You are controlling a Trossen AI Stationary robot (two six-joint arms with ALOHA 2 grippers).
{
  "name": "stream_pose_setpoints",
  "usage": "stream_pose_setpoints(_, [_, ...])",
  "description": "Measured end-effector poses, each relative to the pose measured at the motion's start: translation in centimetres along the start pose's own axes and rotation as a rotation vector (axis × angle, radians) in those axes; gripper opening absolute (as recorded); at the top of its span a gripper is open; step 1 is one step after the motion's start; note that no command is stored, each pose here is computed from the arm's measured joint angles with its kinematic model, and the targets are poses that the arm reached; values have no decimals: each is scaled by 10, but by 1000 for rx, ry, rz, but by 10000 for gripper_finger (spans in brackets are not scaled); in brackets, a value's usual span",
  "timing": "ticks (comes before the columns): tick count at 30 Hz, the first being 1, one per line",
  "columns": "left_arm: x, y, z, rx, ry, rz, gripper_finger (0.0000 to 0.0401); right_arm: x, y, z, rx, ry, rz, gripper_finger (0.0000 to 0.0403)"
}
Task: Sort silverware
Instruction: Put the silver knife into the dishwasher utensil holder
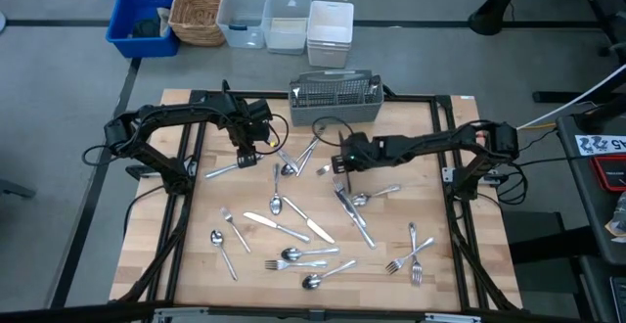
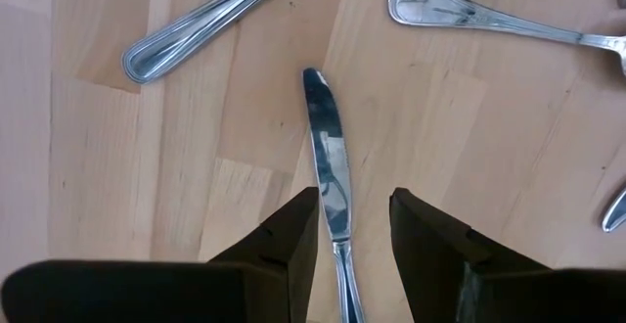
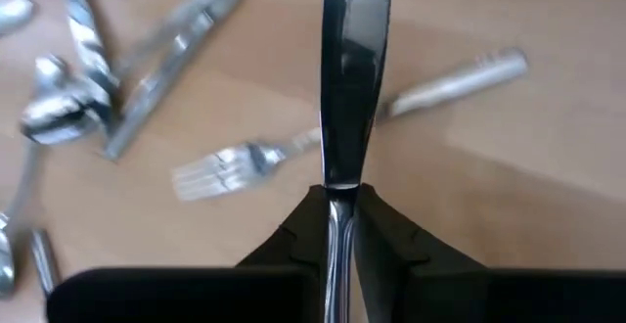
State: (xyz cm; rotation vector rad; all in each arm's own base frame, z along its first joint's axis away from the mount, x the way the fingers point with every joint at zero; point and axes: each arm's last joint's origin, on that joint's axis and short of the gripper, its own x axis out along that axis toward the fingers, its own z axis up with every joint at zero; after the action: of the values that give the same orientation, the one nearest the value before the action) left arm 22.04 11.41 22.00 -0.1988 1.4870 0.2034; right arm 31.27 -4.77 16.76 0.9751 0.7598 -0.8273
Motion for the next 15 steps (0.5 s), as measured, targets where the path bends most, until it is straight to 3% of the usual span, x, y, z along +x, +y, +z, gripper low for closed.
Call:
stream_pose_setpoints(6, [0,0,0,-11,0,0,115,-1,11,9,-30,-146,87,40])
stream_pose_setpoints(15, [0,0,0,-12,0,0,115,-11,37,25,-61,-325,348,39])
